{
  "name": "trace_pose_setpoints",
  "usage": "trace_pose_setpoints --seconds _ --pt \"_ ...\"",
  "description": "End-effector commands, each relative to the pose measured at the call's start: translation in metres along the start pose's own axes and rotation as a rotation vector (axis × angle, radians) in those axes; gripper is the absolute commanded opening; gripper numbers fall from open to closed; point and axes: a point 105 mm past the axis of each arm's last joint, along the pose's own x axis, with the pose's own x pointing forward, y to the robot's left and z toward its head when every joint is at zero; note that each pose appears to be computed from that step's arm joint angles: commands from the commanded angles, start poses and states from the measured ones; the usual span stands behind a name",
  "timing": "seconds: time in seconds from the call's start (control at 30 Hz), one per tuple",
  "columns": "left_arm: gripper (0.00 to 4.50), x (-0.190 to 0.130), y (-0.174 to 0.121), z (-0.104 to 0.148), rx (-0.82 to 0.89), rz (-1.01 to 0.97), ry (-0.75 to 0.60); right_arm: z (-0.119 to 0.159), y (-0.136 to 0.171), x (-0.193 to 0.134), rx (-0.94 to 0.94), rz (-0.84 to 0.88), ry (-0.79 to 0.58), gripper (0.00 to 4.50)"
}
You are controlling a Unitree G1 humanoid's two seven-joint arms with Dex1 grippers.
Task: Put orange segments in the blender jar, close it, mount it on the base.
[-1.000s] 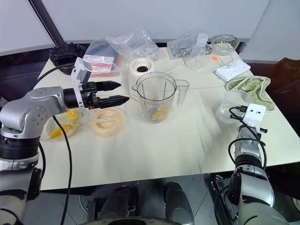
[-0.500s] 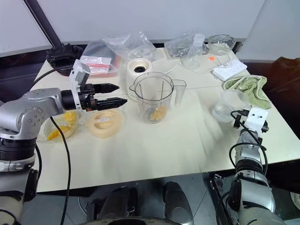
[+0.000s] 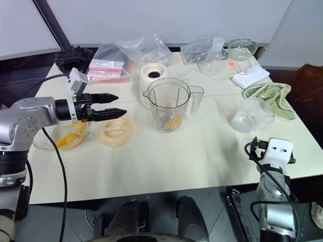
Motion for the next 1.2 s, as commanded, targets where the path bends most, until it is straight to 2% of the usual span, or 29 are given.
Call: trace_pose_setpoints --seconds 0.03,0.2,0.3,0.43,0.57,0.67,0.87,1.07,1.2 --pt "4.5 -0.014 0.029 -0.015 0.095 0.142 0.106 0.058 0.037 -0.028 0.066 0.356 -0.156 4.44" --pt "4.5 -0.02 0.058 -0.042 0.182 0.23 0.259 0.072 0.071 -0.066 0.06 0.697 -0.083 4.44" --pt "4.5 -0.013 0.063 -0.057 0.224 0.168 0.365 0.073 0.106 -0.105 0.008 1.021 0.02 4.44" --pt "4.5 0.003 0.07 -0.063 0.319 0.093 0.453 0.083 0.127 -0.114 -0.006 1.148 0.032 4.44" --pt "4.5 0.016 0.076 -0.065 0.384 0.029 0.524 0.088 0.137 -0.111 -0.029 1.16 0.012 4.44" --pt "4.5 0.02 0.081 -0.074 0.439 -0.018 0.634 0.089 0.14 -0.104 -0.025 1.132 -0.006 4.44" --pt "4.5 0.037 0.078 -0.09 0.377 -0.083 0.708 0.081 0.14 -0.099 -0.013 1.061 -0.006 4.44" --pt "4.5 0.046 0.071 -0.104 0.393 -0.138 0.75 0.079 0.136 -0.092 -0.006 0.994 -0.02 4.44" --pt "3.21 0.051 0.068 -0.114 0.412 -0.149 0.79 0.077 0.133 -0.085 -0.009 0.954 -0.03 4.5"
